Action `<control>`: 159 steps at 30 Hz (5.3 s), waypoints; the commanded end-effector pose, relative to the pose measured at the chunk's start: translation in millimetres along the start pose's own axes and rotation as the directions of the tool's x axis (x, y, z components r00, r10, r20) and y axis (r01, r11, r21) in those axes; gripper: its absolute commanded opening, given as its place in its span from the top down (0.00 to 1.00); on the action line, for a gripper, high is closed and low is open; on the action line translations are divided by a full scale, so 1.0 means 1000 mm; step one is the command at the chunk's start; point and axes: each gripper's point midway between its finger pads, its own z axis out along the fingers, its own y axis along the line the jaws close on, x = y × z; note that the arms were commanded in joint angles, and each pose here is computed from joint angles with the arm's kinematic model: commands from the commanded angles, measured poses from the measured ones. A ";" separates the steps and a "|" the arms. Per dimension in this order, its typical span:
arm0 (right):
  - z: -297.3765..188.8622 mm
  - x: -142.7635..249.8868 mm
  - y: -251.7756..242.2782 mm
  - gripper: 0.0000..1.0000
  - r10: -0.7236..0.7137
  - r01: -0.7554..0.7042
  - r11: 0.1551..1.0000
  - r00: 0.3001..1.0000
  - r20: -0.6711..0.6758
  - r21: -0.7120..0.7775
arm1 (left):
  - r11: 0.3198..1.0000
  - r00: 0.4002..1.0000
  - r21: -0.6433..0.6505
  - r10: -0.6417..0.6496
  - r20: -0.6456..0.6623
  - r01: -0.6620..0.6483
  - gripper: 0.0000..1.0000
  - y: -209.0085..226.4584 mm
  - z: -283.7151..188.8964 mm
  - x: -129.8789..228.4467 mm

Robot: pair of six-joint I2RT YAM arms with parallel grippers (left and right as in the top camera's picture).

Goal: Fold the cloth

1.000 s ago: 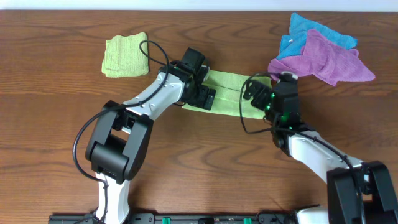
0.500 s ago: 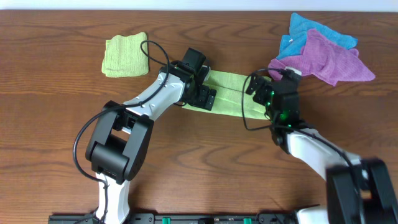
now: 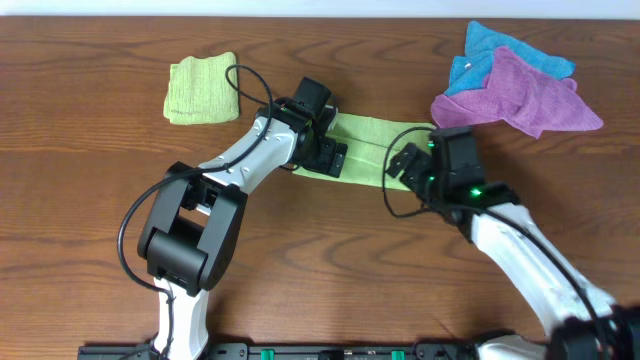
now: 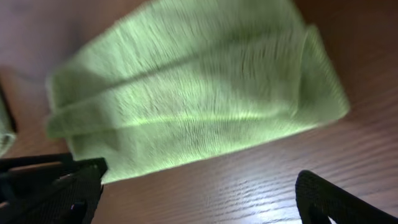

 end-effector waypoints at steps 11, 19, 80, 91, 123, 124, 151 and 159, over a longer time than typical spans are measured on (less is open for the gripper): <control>0.042 -0.001 0.002 0.01 0.184 -0.184 0.983 0.983 0.002 -0.001 | 1.000 1.000 -0.017 0.017 -0.007 -0.017 0.05 0.003 0.005 -0.001; 0.042 -0.024 0.010 0.01 0.209 -0.206 0.978 0.971 0.112 -0.042 | 1.000 1.000 -0.016 0.016 -0.007 -0.016 0.05 0.003 0.005 -0.001; 0.031 -0.101 0.080 0.01 -0.179 0.298 0.943 0.831 0.527 -0.149 | 1.000 0.997 -0.028 0.001 -0.078 -0.003 0.05 0.008 0.004 0.017; -0.007 -0.038 -0.010 0.01 -0.506 0.496 0.861 0.856 0.106 0.111 | 0.994 0.994 -0.024 0.110 0.001 -0.110 0.05 0.004 -0.075 -0.001; 0.035 -0.060 -0.050 0.01 -0.510 0.507 0.858 0.860 0.024 0.079 | 0.998 0.994 -0.043 -0.040 0.097 0.044 0.94 0.024 0.015 -0.038; 0.038 -0.060 -0.051 0.01 -0.513 0.510 0.857 0.858 0.022 0.080 | 0.998 0.995 -0.043 -0.042 0.092 0.046 0.94 0.025 0.017 -0.037; 0.082 -0.052 -0.054 0.01 -0.430 0.430 0.902 0.903 -0.002 0.023 | 0.992 0.995 -0.096 -0.092 -0.040 0.088 0.94 0.039 0.049 -0.002; 0.082 -0.045 -0.047 0.28 -0.371 0.370 0.929 0.929 -0.020 -0.029 | 0.989 0.988 -0.111 -0.109 -0.110 0.097 0.94 0.045 0.061 0.016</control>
